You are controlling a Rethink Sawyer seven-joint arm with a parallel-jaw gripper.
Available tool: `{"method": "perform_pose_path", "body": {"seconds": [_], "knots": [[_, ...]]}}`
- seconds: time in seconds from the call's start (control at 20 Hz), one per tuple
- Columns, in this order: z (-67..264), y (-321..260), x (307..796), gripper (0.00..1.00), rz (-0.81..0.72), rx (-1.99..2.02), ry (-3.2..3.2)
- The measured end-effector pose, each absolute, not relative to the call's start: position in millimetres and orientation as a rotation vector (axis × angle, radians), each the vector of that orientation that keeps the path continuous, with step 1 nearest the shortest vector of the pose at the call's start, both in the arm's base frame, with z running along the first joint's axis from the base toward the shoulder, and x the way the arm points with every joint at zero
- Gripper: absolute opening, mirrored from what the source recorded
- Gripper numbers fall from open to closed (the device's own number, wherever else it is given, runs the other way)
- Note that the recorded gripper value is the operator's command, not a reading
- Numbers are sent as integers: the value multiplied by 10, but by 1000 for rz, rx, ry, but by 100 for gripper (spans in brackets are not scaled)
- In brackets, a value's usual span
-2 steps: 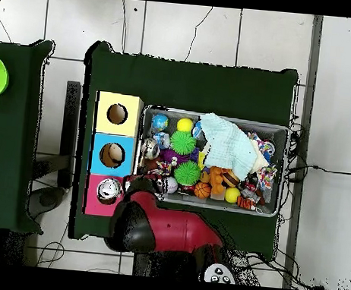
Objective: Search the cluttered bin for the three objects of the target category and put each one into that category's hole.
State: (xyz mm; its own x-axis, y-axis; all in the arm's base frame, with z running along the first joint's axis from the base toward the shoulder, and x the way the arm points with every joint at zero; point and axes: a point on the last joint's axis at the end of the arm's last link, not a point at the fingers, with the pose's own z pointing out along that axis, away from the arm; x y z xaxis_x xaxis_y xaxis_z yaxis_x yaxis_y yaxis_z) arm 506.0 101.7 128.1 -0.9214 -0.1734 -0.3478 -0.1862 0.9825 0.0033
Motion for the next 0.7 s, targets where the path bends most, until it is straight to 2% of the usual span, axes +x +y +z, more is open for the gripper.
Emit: {"method": "perform_pose_path", "body": {"seconds": [0.7], "knots": [[1520, 1749, 4818, 0, 83, -426, 2840]]}}
